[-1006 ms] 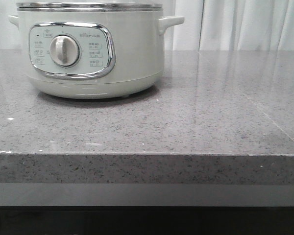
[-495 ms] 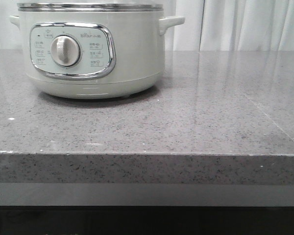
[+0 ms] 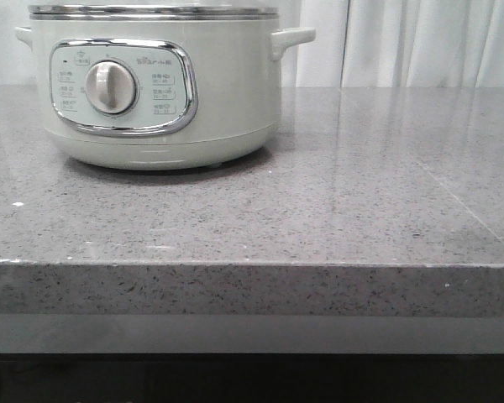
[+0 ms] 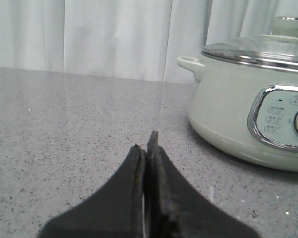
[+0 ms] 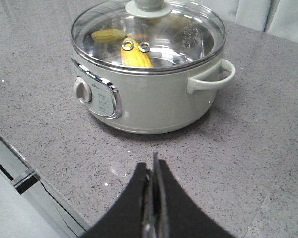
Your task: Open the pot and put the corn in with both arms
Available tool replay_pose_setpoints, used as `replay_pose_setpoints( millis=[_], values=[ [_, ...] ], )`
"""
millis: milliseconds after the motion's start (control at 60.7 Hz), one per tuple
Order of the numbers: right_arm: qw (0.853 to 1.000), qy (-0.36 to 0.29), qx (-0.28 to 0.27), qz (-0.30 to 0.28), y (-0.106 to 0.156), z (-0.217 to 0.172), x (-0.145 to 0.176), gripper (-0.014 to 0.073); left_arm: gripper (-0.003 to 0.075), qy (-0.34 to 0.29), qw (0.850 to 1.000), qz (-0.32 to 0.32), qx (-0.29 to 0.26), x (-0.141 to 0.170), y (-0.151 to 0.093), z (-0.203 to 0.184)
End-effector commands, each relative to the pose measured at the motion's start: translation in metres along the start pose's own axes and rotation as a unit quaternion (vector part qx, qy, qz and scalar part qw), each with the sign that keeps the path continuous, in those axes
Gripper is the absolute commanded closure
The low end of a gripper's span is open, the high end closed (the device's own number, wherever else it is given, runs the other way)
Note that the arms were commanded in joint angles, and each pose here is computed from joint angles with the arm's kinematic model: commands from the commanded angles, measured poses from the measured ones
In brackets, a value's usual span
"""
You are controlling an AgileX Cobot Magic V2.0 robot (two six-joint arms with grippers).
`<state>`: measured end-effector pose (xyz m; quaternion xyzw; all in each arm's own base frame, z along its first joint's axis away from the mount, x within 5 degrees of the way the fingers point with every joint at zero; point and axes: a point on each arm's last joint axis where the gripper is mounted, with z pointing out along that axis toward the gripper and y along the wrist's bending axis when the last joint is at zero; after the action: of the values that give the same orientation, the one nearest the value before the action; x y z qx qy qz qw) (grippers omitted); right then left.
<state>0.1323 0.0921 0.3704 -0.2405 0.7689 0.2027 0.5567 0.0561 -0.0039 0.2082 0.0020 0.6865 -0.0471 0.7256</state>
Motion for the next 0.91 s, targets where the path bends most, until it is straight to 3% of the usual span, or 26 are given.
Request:
replay_pose_setpoints(
  millis=[0,890],
  values=[
    [0.999,-0.050,0.007,-0.004,-0.0008,-0.0058,-0.0143,0.0684,0.0741,-0.060,0.998,-0.005,-0.001,-0.0075,0.0003,-0.0017],
    [0.999,-0.050,0.007,-0.004,-0.0008,-0.0058,-0.0143,0.0684,0.0741,-0.070,0.998,-0.005,-0.001,-0.0093,0.0003,-0.0020]
  ],
)
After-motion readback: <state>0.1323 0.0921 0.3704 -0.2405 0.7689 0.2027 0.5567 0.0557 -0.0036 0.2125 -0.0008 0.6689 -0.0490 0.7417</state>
